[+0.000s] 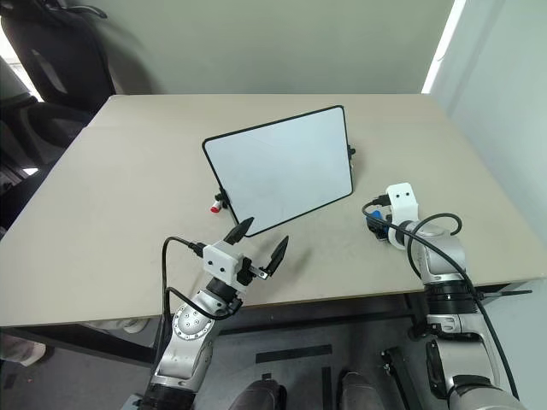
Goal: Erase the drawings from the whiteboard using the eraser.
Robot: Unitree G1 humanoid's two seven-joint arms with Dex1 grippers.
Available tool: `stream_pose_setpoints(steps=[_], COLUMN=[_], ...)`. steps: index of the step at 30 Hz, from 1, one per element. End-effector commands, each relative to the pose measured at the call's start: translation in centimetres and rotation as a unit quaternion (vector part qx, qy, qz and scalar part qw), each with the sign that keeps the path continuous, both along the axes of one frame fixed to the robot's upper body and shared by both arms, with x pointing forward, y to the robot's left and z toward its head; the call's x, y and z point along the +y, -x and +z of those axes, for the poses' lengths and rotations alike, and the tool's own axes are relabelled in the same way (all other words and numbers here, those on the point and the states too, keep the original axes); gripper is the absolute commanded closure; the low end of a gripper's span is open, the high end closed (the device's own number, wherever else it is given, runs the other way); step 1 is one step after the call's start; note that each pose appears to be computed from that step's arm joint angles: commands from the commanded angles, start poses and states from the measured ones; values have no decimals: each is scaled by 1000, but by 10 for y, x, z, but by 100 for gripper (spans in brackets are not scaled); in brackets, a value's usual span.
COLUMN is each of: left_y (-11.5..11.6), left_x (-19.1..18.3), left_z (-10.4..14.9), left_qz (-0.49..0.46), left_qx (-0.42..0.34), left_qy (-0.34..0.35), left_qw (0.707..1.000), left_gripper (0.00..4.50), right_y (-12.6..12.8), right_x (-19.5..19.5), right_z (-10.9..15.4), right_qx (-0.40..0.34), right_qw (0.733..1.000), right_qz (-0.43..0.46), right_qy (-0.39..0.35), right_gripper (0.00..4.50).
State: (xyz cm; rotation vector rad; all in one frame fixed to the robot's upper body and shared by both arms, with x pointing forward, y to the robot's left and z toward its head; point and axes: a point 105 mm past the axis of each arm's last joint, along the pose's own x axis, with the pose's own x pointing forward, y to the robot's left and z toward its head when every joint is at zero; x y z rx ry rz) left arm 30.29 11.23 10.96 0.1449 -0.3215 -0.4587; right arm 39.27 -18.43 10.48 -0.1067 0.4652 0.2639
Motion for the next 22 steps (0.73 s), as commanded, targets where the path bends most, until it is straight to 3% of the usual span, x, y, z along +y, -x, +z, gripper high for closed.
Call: stream_pose_setpoints(steps=[1, 6, 14, 22], left_y=[0, 0, 4, 12], left_x=[3, 7, 16, 23], left_z=[7, 8, 19, 29], left_qz=[1, 6, 17, 25], left_qx=[-17, -17, -38, -49], left_qy=[0, 0, -3, -10], left_qw=[1000, 1000, 999, 998], left_gripper=[0, 0, 0, 0], right_y=[6, 40, 80, 81], right_x=[2, 32, 69, 76], right_z=[40, 67, 61, 48], right_qx=[-77, -150, -212, -217], right_qw=[996, 979, 948, 945], right_qz=[15, 106, 209, 217], right_qy=[-34, -83, -115, -109], right_gripper=[3, 3, 3, 3])
